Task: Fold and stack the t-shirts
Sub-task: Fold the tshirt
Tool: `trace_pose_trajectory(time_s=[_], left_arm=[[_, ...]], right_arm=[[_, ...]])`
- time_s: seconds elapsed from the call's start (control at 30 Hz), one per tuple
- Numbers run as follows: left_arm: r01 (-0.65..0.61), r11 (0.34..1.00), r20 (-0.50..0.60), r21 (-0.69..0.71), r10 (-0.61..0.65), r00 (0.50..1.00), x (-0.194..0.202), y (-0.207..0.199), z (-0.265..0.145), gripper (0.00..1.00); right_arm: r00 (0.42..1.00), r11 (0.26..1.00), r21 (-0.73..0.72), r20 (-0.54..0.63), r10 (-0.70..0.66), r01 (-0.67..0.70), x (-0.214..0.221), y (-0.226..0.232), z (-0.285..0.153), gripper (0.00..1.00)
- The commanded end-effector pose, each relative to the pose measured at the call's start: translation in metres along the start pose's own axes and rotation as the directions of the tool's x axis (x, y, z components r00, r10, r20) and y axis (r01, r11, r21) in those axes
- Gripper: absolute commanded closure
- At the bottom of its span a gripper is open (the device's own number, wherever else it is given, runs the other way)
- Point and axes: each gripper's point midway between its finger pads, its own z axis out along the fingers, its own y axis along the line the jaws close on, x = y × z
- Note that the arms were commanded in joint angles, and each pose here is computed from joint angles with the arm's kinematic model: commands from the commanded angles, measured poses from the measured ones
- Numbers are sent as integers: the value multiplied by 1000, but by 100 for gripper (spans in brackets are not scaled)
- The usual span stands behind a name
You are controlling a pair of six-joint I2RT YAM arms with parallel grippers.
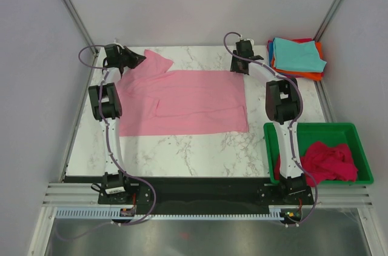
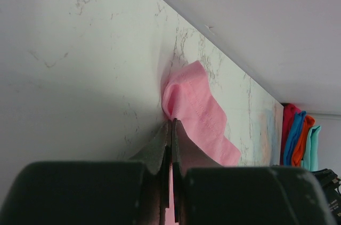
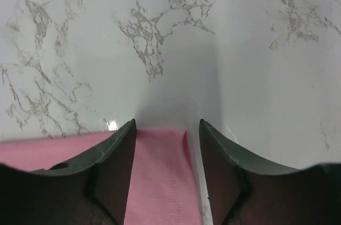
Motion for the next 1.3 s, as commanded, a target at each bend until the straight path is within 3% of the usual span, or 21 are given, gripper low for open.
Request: trace_pose_trajectory(time_s=[0.0, 0.1, 0.23, 0.37, 0.57, 0.8, 1.27], left_arm=[[39, 998, -16, -43, -39, 999, 5, 10, -3, 98], [39, 998, -5, -51, -40, 999, 3, 9, -4, 98], [-17, 999, 1, -51, 18, 1000, -1, -2, -13, 98], [-27, 999, 1, -25, 27, 1000, -8, -31, -32, 98], [-184, 983, 47, -12, 184, 982, -29, -97, -85, 98], [-258, 966, 58, -14, 259, 964, -24, -137, -140, 98], [-326, 935, 44, -137, 335, 941, 49, -133, -249, 98]], right_arm=[[997, 1000, -11, -73, 5, -6, 31, -1, 12, 43], [998, 1000, -16, -67, 8, -9, 33, -2, 10, 62], [999, 999, -38, -30, -15, 14, 17, 3, 8, 100], [999, 992, -116, 11, -40, 41, -6, 17, -7, 100], [994, 985, -167, 100, -33, 49, -37, 20, -58, 100], [991, 969, -243, 133, -5, 37, -39, 21, -106, 100], [993, 968, -252, 120, 21, 10, 15, -10, -180, 100]])
